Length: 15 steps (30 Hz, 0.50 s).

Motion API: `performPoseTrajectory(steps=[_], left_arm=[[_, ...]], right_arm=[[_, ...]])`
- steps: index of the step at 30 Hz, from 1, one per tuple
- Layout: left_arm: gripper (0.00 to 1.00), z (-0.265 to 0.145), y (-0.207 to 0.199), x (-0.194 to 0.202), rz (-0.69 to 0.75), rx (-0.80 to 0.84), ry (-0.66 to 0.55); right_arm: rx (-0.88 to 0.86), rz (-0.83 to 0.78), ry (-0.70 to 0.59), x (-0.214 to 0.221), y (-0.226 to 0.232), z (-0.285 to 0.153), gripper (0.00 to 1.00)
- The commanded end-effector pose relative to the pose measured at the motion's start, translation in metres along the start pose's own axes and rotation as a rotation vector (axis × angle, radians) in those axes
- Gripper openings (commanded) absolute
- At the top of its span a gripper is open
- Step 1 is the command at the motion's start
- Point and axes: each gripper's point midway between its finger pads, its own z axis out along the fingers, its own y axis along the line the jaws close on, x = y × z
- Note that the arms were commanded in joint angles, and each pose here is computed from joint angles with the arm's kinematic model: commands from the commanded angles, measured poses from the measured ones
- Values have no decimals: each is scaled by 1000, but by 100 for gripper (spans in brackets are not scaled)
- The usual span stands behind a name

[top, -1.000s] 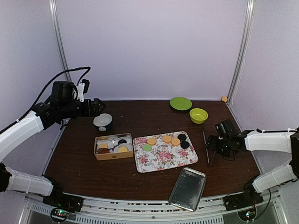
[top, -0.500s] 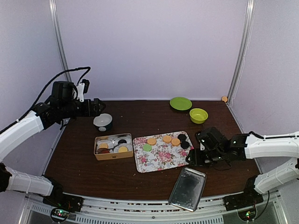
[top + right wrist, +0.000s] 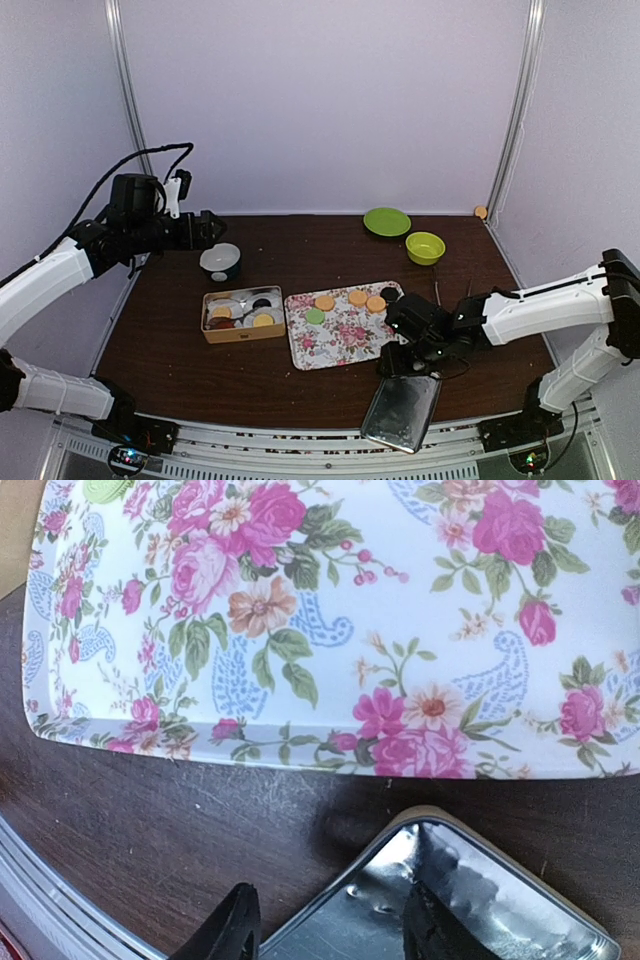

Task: Pack the cookies

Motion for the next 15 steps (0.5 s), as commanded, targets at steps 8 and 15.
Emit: performPoseTrajectory(steps=[8, 15], left_arm=[[97, -15, -10, -29, -8, 39, -91], [98, -16, -10, -30, -8, 41, -95]], right_arm=[[87, -70, 19, -3, 12, 7, 42], [147, -115, 63, 13, 7, 16, 39]])
